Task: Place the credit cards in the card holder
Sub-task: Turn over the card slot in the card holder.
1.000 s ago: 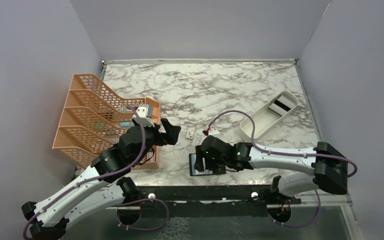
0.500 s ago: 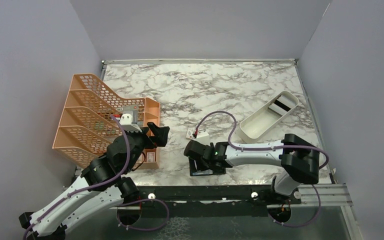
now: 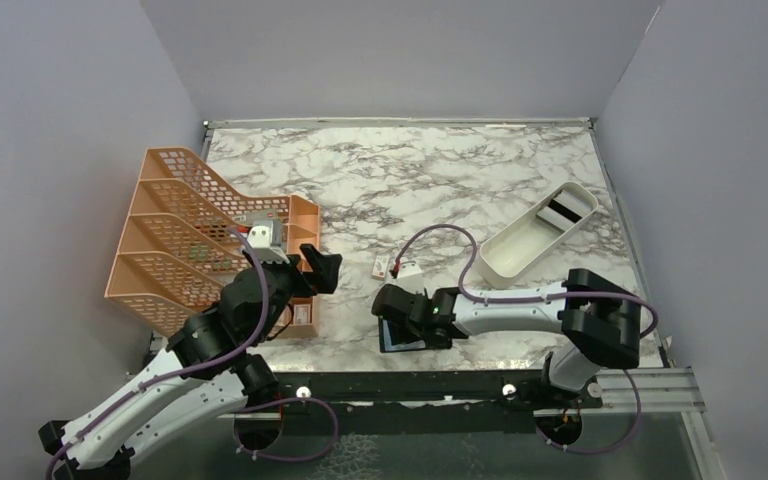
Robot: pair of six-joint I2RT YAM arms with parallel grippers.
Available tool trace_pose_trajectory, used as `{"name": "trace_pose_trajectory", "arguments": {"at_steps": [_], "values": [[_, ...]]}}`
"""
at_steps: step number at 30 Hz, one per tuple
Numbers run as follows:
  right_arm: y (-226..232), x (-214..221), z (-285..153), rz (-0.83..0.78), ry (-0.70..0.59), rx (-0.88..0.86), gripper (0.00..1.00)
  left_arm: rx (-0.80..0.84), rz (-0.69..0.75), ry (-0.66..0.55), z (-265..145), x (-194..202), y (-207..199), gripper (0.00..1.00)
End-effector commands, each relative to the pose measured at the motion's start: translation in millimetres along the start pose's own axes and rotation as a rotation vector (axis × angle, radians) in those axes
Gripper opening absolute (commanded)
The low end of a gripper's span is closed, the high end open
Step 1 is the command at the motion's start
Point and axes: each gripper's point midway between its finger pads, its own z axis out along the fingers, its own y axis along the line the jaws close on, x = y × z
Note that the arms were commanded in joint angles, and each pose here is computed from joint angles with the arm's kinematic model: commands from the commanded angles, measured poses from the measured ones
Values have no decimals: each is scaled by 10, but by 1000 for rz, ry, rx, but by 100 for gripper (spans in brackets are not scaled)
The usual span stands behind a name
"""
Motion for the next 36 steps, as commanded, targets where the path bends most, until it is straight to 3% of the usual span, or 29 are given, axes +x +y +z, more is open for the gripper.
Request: {"name": "trace_pose_trajectory", "arguments": {"at_steps": [1, 6, 10, 14, 19, 27, 36], "values": [[24, 67, 51, 17, -17, -43, 52, 26, 33, 38, 16, 57, -61, 96], [125, 29, -33, 65, -42, -132, 49, 38, 78, 120, 103, 249, -115, 87], [171, -43, -98, 136, -76, -245, 44, 45, 117, 256, 236, 584, -183, 77], [173, -116, -134, 196, -84, -385, 40, 74, 133, 382, 367, 916, -295, 44], [137, -150, -198, 283, -81, -520, 40, 104, 87, 460, 487, 1240, -383, 27], [53, -64, -255, 348, -39, -658, 41, 289, -38, 573, 591, 1712, -747, 18], [-91, -115, -357, 339, -93, -665, 41, 243, -32, 685, 776, 2096, -728, 13]]}}
